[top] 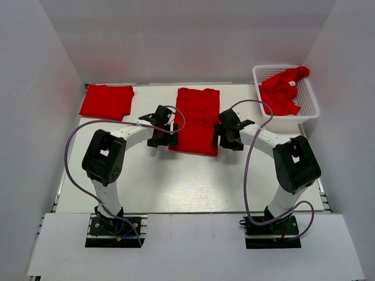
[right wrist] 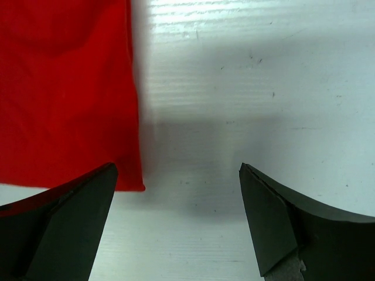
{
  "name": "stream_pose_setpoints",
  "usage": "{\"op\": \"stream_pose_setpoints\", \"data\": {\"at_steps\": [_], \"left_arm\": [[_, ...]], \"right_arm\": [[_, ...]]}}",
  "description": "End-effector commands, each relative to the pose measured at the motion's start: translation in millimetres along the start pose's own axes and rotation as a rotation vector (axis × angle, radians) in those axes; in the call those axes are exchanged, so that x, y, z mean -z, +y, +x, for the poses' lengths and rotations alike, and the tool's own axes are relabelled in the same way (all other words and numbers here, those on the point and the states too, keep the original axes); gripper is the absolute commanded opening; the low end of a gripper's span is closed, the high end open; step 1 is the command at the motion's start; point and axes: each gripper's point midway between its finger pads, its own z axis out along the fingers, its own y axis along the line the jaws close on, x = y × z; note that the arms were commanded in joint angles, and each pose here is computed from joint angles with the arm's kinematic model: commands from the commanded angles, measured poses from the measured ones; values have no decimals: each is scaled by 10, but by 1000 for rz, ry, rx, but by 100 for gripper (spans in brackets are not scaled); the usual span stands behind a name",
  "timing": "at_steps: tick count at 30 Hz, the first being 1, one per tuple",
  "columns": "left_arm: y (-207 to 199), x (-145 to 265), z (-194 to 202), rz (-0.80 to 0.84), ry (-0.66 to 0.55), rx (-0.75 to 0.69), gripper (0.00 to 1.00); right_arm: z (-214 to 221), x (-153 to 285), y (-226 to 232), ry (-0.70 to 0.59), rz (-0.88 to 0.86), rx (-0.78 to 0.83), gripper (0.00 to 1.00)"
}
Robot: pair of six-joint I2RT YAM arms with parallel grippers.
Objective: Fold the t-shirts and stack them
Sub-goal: Grab one side of the 2/3 rectangular tshirt with both arms
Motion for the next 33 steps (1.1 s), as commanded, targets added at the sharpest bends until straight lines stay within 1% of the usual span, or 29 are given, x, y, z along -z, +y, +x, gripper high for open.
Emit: {"op": "stream_pose_setpoints", "data": {"at_steps": [1,6,9,12,13,14,16,17,18,19,20,21,23,24,25,26,27,30,33], "left_arm": [[-77,32,-169,17,-54,3,100],[-1,-85,42,-21,-6,-10,100],[14,-135,88,-25,4,-11,100],[-17,-209,181,-19,29,-12,94],[-13,-219,232,-15,42,-13,92],[-4,-249,259,-20,52,-14,88],[-61,-262,316,4,61,-22,83],[-99,-279,348,30,66,-21,77],[-162,-277,349,49,63,-28,73],[-138,-290,406,44,75,-29,70],[-148,-302,432,54,78,-29,66],[-174,-305,415,67,72,-28,59],[-200,-307,482,75,87,-36,46],[-212,-312,459,79,77,-36,34],[-230,-309,466,87,81,-27,26],[-233,-334,541,96,105,-27,18],[-254,-351,540,110,97,-26,1],[-286,-332,590,125,97,-34,0],[-293,-159,570,131,60,-29,0]], "right_arm": [[-192,-33,45,-69,38,-47,90],[-79,-217,112,-26,48,-26,90],[-28,-274,192,-11,36,-13,90],[16,-300,270,4,25,-9,90],[39,-297,283,9,24,-13,89],[65,-297,320,13,21,-19,84],[141,-298,309,34,43,-56,78],[172,-289,334,41,41,-64,71],[205,-295,320,47,52,-74,63],[230,-297,324,52,56,-85,57],[300,-297,311,74,65,-114,55],[332,-297,324,80,63,-120,44],[440,-311,336,104,47,-146,33],[448,-312,356,104,32,-164,20],[548,-319,355,128,20,-162,14],[541,-321,391,123,3,-170,10],[534,-319,404,120,-5,-175,0],[565,-283,426,121,-23,-167,0],[571,-174,397,110,-34,-149,0]]}}
